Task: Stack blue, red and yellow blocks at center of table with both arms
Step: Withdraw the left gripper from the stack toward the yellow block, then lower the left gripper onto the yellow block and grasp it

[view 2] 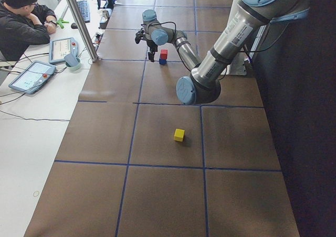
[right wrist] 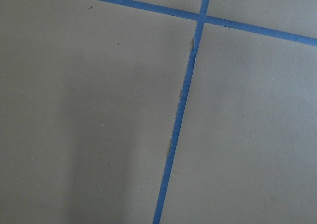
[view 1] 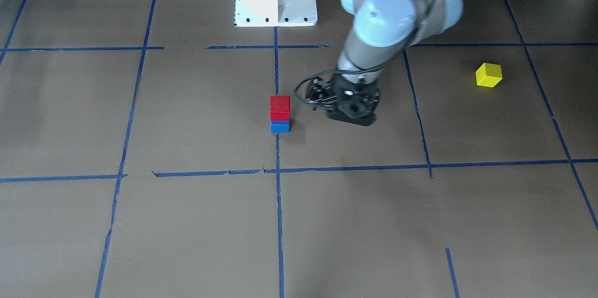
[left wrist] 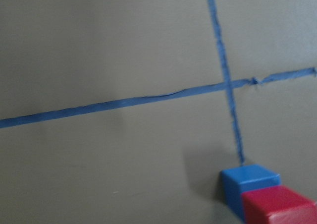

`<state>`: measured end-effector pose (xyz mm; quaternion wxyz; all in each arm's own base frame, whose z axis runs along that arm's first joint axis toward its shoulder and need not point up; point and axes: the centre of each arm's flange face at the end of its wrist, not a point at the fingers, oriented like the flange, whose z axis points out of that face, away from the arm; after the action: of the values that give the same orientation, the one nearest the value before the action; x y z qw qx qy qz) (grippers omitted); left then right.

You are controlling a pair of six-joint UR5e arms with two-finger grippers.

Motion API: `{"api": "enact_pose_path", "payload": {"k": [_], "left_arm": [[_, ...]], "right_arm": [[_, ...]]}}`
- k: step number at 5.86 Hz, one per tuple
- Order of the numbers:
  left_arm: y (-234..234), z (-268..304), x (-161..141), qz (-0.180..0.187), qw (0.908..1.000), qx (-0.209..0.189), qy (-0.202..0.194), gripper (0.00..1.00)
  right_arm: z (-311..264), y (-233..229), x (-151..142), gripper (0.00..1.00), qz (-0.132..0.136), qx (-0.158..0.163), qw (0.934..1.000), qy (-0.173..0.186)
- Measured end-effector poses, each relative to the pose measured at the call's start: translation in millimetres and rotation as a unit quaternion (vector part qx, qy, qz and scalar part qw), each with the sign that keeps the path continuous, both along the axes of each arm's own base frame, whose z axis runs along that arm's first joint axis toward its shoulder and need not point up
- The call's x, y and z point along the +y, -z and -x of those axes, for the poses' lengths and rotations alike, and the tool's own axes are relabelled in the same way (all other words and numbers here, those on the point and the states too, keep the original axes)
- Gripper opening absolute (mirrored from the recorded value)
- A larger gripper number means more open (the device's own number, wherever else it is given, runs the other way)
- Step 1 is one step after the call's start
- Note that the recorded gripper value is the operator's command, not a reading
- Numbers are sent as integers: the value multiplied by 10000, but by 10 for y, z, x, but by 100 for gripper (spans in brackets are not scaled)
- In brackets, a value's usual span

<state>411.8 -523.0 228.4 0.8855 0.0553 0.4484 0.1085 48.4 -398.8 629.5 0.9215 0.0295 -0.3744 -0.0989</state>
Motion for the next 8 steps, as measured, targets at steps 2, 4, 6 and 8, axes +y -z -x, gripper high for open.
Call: {"api": "enact_pose_path", "payload": {"k": [2, 4, 6, 8], "left_arm": [[-1364, 1222, 350, -577, 9963, -396, -504, 100], [-2635, 2082, 1022, -683, 9943, -592, -574, 100], [-3397, 2441, 1478, -462, 9980, -425, -74, 100], [-3717, 2482, 1561, -134, 9989, -271, 363, 99]], "right_arm": [[0, 5, -1, 100, -2, 0, 10000, -4], [0, 7, -1, 100, -6, 0, 10000, -2], [0, 2, 0, 100, -2, 0, 10000, -1], [0, -2, 2, 100, 2, 0, 10000, 0]]}}
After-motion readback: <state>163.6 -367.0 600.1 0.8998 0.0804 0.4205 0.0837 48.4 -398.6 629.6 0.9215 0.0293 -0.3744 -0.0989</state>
